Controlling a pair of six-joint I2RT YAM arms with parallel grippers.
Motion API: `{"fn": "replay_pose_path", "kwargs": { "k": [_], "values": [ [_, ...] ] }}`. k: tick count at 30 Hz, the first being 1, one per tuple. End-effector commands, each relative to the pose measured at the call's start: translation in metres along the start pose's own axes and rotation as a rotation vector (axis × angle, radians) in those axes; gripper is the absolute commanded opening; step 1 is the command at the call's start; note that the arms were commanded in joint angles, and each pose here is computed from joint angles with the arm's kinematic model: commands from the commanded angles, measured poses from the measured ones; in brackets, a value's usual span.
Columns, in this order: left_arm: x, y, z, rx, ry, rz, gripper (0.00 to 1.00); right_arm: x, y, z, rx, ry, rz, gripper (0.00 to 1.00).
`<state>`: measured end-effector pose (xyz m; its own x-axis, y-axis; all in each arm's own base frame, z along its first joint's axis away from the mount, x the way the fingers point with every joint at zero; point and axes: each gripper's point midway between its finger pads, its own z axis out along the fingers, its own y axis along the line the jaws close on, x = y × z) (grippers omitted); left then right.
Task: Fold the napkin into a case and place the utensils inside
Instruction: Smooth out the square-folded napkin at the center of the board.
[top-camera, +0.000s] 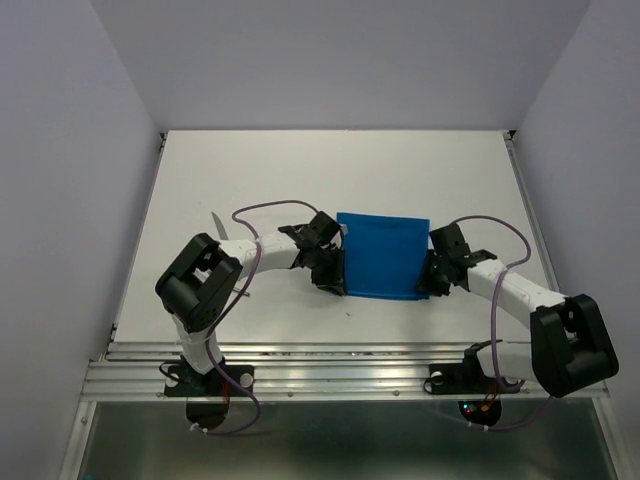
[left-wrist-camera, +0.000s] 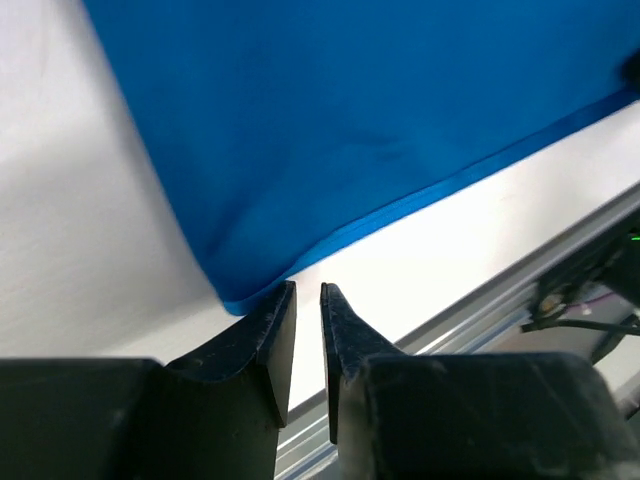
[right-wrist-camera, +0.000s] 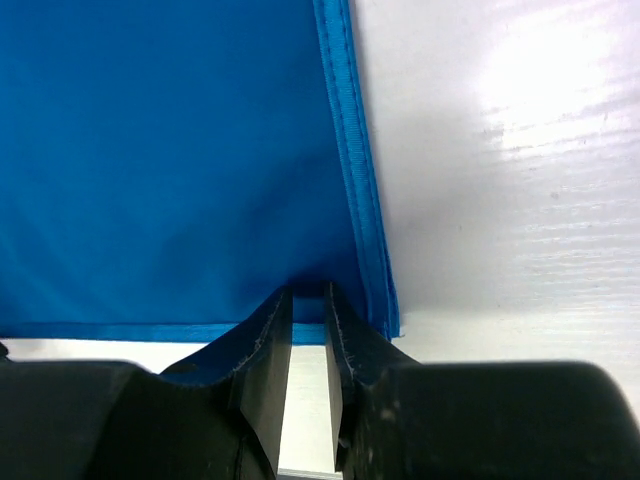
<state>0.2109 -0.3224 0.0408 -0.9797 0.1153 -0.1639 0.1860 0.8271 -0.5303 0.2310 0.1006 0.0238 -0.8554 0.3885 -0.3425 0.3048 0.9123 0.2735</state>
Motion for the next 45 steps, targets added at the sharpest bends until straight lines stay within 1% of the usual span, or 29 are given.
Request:
{"fn": "replay_pose_path", "kwargs": {
  "k": [1,3,4,7,10,11,12,15,17,20,25,29,32,34,37,41,45],
  "values": [
    [0.022,0.027,0.014,-0.068,0.043,-0.010,0.27,-0.001,0.000,0.006,0.000,-0.013,0.011,0.25],
    [0.029,0.041,0.023,-0.102,0.060,-0.025,0.26,0.002,-0.002,0.009,0.009,-0.002,0.014,0.25],
    [0.029,0.042,0.025,-0.106,0.062,-0.025,0.24,0.001,-0.002,0.009,0.009,-0.002,0.014,0.25],
    [0.025,0.036,0.020,-0.098,0.053,-0.014,0.22,0.000,-0.002,0.008,0.010,-0.003,0.013,0.24],
    [0.013,0.020,0.001,-0.085,0.010,0.012,0.22,-0.005,0.002,0.003,0.002,-0.022,0.013,0.24],
    [0.001,0.008,-0.012,-0.067,-0.034,0.044,0.23,-0.007,0.002,0.000,0.002,-0.026,0.011,0.25],
    [-0.001,0.005,-0.019,-0.067,-0.040,0.049,0.23,-0.010,0.004,-0.002,-0.003,-0.036,0.010,0.25],
    [-0.020,-0.014,-0.039,-0.042,-0.115,0.083,0.24,-0.013,0.005,-0.007,0.000,-0.046,0.009,0.25],
    [-0.028,-0.017,-0.045,-0.042,-0.134,0.085,0.24,-0.019,0.007,-0.012,-0.006,-0.063,0.009,0.25],
    [-0.036,-0.011,-0.043,-0.062,-0.155,0.068,0.24,-0.024,0.011,-0.017,-0.016,-0.083,0.013,0.25],
    [-0.037,-0.004,-0.033,-0.060,-0.165,0.054,0.24,-0.026,0.011,-0.017,-0.008,-0.087,0.012,0.25],
    [-0.028,0.011,-0.015,-0.085,-0.119,0.039,0.23,-0.023,0.009,-0.012,0.000,-0.076,0.010,0.25],
    [-0.014,0.025,0.002,-0.098,-0.070,0.027,0.23,-0.019,0.006,-0.005,0.007,-0.064,0.012,0.25],
    [0.000,0.044,0.016,-0.137,-0.028,0.011,0.23,-0.015,0.003,0.001,0.011,-0.052,0.012,0.25],
    [0.009,0.056,0.024,-0.163,0.000,-0.004,0.21,-0.009,-0.001,0.008,0.023,-0.030,0.016,0.25],
    [0.014,0.057,0.021,-0.159,0.005,-0.005,0.20,-0.007,-0.003,0.010,0.032,-0.025,0.013,0.25],
    [0.011,0.047,0.000,-0.144,-0.030,0.012,0.20,-0.018,0.004,0.003,0.016,-0.051,0.000,0.25]
  ]
}}
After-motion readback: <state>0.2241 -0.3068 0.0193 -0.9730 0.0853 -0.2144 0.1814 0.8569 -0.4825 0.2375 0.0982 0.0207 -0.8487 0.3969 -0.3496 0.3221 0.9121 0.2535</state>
